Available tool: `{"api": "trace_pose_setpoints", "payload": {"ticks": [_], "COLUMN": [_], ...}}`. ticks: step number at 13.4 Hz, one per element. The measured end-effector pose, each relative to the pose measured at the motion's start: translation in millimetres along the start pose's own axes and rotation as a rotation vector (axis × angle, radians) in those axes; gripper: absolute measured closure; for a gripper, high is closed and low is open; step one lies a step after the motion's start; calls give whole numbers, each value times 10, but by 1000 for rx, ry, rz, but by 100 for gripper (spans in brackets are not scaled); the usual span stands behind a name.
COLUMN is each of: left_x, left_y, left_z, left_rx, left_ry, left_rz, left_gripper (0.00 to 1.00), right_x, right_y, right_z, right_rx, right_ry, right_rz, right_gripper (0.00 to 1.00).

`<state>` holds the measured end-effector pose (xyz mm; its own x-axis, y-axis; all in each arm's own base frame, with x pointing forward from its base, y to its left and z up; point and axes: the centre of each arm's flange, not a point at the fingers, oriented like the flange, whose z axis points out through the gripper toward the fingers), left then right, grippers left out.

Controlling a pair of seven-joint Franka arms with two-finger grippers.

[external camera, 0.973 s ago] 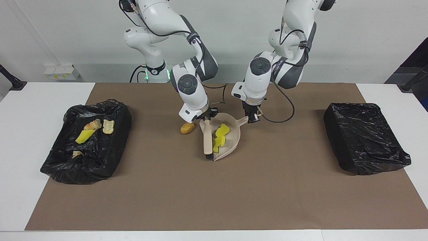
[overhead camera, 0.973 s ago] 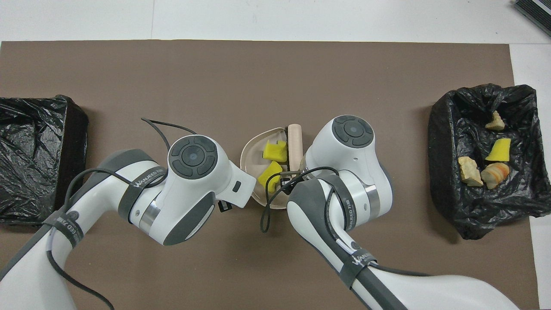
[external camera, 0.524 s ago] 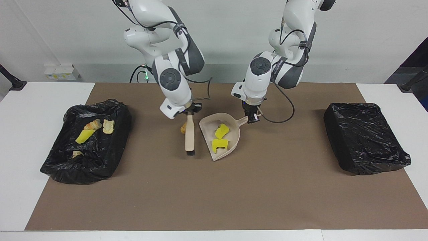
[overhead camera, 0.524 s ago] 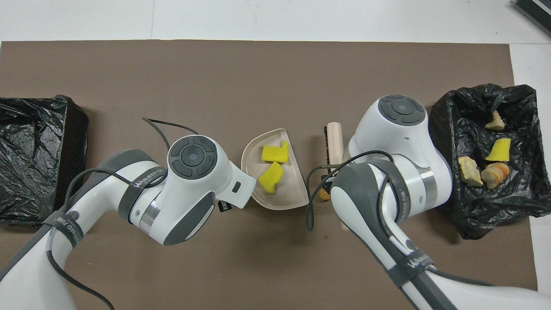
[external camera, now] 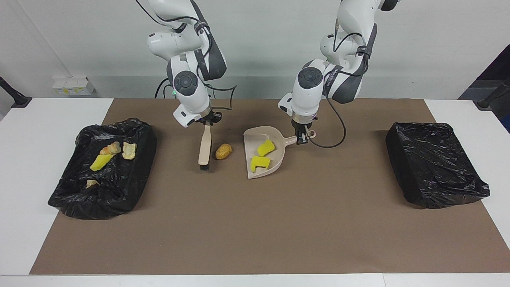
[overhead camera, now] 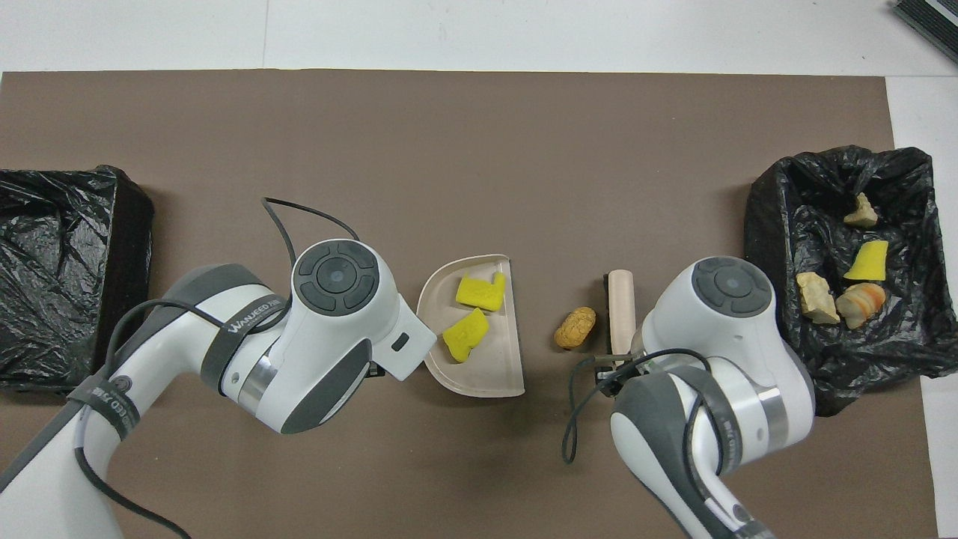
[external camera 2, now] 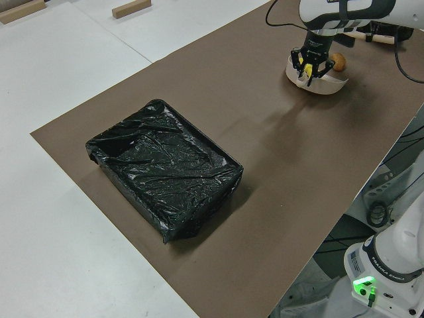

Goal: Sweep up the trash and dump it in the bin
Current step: 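Sweep the remaining bread chunk into the dustpan with the right gripper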

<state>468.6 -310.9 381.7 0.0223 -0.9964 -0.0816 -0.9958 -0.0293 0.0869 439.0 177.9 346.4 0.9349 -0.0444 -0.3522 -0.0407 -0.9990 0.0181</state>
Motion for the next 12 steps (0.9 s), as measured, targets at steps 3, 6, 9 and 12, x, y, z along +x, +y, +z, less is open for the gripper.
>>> {"api": "trace_pose_setpoints", "payload": {"ticks": [3, 6, 9, 12], "left_x": [-15, -19, -30, -28], "left_y": [42, 51, 64, 71], "left_z": [23, 21, 51, 90], "left_rx": [0, 1, -2, 8], "left_ry": [-10, -12, -15, -3], "left_rz": [0, -10, -44, -114], "left_gripper": [68, 68, 68, 68], "right_x": [-114, -210, -282, -305], "right_y": [-475, -812, -1022, -1085], "right_z": [173, 76, 0, -122], "right_rx": [44, 159, 280, 365], "right_ry": [14, -10, -19, -19], "right_rz": [-10, -58, -99, -139], "right_gripper": [74, 74, 74, 74]}}
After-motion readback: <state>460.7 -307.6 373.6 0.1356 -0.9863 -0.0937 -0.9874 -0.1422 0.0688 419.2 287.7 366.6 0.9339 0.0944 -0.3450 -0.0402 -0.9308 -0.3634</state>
